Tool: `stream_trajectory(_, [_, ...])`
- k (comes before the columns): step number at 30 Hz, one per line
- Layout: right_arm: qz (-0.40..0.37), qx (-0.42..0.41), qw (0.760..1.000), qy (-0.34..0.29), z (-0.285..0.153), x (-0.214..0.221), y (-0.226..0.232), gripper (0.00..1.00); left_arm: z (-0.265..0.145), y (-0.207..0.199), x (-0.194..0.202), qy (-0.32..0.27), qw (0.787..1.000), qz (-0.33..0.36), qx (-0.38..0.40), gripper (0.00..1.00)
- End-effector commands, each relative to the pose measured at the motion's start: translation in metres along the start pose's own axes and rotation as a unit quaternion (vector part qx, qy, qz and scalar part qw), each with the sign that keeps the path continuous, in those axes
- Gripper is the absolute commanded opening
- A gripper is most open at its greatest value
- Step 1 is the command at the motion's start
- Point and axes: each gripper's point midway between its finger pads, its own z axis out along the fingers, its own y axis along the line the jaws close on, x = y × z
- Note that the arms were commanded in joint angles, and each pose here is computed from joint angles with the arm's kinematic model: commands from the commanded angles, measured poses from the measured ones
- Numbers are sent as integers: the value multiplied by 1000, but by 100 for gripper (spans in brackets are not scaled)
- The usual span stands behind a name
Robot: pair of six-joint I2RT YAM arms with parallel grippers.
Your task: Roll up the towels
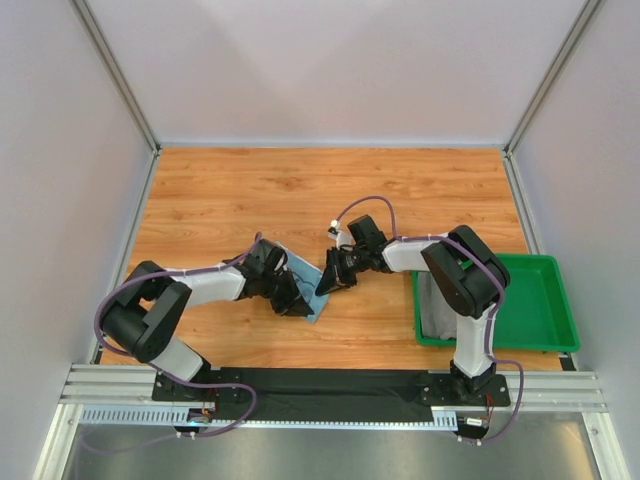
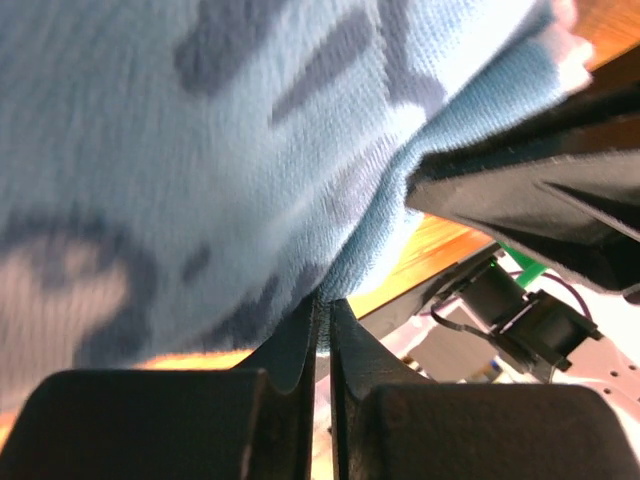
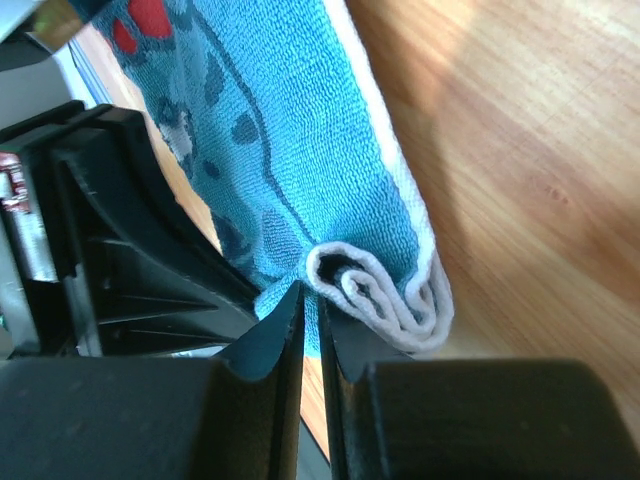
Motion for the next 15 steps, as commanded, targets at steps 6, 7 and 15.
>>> stream_trajectory(6, [11,60,998,-17,10,-6,-33,11,-19,26,8,-15,998,9,-61,10])
stream_trajectory(7, [12,61,998,-17,10,-6,-33,11,-22,26,9,-17,998,11,-62,13])
stream_trajectory(15, [12,57,998,-18,9,-6,-31,10,-44,33,9,-53,995,36,-81,40])
